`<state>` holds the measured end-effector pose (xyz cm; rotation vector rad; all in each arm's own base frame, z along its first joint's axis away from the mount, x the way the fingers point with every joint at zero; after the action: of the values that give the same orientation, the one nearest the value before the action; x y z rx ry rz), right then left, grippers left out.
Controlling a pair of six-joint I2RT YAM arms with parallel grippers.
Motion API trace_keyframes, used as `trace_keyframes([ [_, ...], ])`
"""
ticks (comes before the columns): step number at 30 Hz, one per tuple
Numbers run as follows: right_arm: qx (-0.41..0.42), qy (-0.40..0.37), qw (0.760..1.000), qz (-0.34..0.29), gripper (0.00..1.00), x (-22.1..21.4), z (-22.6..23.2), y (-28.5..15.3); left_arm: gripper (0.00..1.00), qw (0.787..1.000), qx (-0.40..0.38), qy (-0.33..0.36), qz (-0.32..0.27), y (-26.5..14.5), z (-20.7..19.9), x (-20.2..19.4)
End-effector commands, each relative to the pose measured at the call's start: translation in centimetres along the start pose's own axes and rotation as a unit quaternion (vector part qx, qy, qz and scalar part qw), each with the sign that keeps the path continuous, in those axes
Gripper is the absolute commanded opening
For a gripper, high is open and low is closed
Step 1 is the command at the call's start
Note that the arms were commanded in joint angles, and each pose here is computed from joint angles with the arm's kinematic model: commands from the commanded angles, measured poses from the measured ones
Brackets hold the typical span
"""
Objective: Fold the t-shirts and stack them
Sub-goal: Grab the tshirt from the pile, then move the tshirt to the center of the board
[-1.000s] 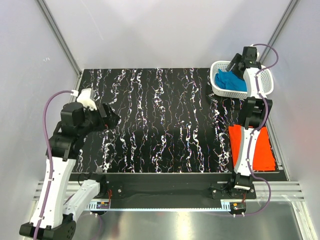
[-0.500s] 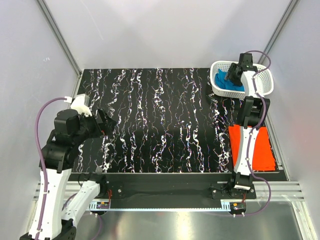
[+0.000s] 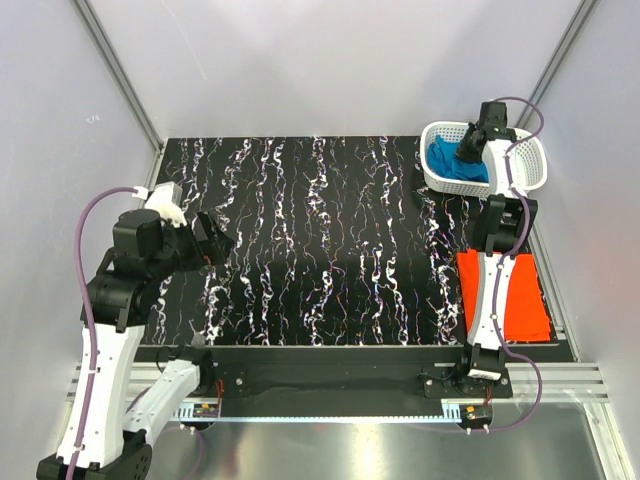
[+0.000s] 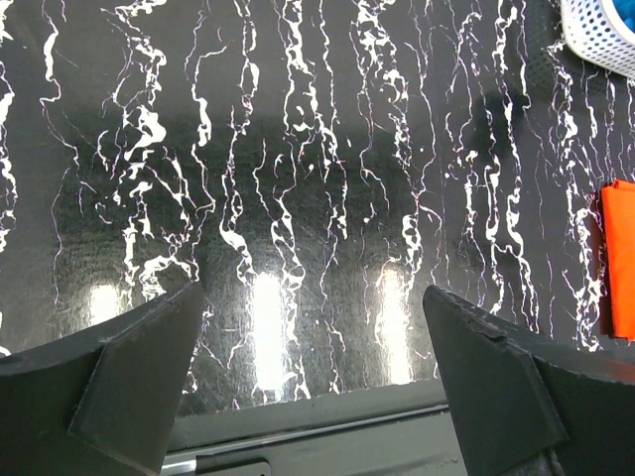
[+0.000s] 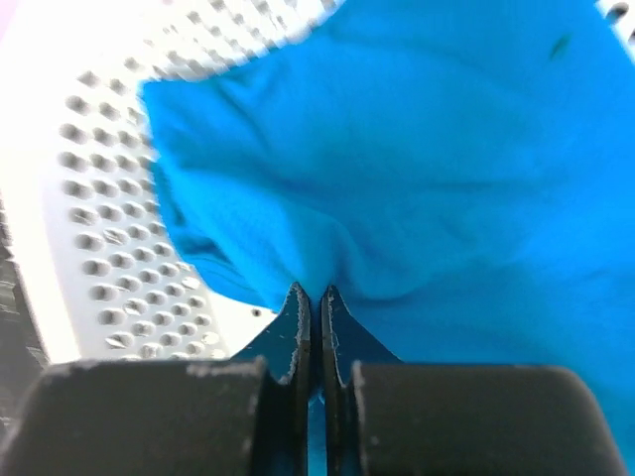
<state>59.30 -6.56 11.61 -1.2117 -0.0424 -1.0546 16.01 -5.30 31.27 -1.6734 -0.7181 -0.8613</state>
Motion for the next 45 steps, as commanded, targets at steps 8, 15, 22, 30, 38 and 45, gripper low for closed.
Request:
trace_keyframes([
  [8,0.137,0.073,0.969,-0.19,0.0,11.0,8.8,-17.3,0.99,0.998,-0.051,-0.005,-0.02,-1.3,-1.5,1.9],
  [15,0.273,0.102,0.933,-0.209,0.0,12.1,13.6,-29.2,0.99,0.997,-0.062,-0.016,-0.035,-2.3,-2.0,1.9],
  [22,0.408,0.026,0.888,-0.212,0.0,8.8,18.6,-40.8,0.99,0.993,-0.1,-0.04,-0.052,-2.6,-3.0,2.1],
  [30,0.58,-0.021,0.809,-0.091,0.0,-0.9,24.3,-52.3,0.99,0.987,-0.118,-0.008,-0.106,-5.2,-3.5,3.3],
  [38,0.566,0.096,0.816,0.065,0.0,-9.4,20.4,-47.9,0.99,0.985,-0.13,-0.057,-0.096,-4.9,-4.0,3.2],
  [45,0.282,0.12,0.944,0.124,0.38,-20.2,7.1,-31.9,0.99,0.976,-0.11,-0.182,-0.042,-1.7,-3.7,0.9],
])
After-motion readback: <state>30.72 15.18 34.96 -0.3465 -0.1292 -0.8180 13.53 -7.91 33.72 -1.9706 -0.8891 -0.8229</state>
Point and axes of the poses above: each gripper's point midway between its finger pads, its own y axis out along the fingers, its own z axis along the line the jaws close on, x = y × z, the point moved 6 cm from there along -y, back along the fingers, and after that the axes turned 13 degrees about y, right-handed, at the moved point
